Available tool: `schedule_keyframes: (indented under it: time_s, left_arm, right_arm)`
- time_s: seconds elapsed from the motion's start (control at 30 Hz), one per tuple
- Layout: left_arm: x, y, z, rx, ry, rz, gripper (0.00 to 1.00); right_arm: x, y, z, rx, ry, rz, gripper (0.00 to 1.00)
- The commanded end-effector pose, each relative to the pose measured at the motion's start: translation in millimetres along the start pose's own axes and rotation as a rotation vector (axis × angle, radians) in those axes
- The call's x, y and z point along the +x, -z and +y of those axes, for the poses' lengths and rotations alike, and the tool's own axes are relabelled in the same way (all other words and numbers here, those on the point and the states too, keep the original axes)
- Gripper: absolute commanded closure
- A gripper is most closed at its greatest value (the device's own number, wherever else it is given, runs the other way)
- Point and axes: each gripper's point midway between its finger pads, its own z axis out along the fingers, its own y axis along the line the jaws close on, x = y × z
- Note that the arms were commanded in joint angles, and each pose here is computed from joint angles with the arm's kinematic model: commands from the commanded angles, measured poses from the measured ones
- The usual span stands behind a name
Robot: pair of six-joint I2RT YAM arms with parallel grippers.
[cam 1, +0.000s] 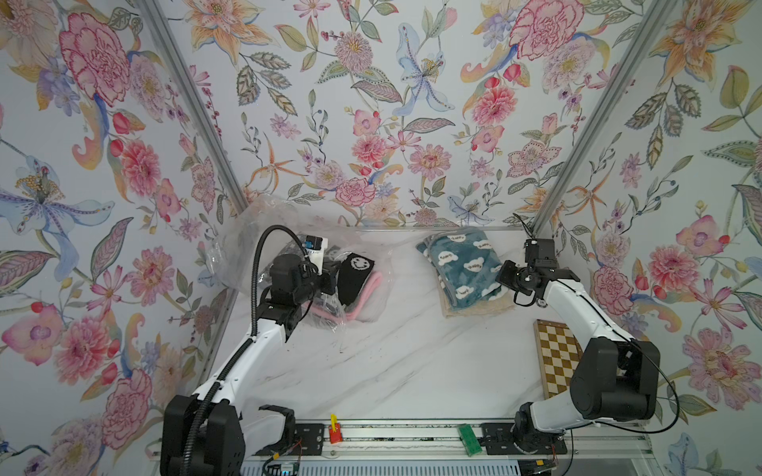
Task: Take the blanket out of the vacuum bag
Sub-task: Place the blanket at the center of the board.
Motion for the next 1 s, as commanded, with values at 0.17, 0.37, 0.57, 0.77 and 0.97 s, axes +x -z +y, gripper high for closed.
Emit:
schedule_keyframes:
  time_s: [0.17, 0.37, 0.57, 0.77, 0.97]
  left_arm:
    - [-15, 7, -3, 0.012, -0.011, -0.047, 0.98]
    - [-15, 6, -4, 0.019, -0.008, -0.046, 0.98]
    - [-15, 7, -4, 0.016, -0.009, -0.045, 0.98]
    - [-13, 5, -3, 0.015, -0.009, -0.041, 0.98]
    - [-11, 3, -2, 0.015, -0.006, -0.033, 0.98]
  right_arm:
    - [3, 16, -28, 0.321, 0.192, -0.003, 1.00]
    - [43, 7, -52, 0.390, 0.151, 0.062, 0.88]
    - [82, -11, -63, 0.392, 0.108, 0.149, 0.70]
    - [41, 39, -37, 0.455, 0.194, -0.023, 0.50]
    - [0, 20, 68, 0.099, 0.323, -0.046, 0.26]
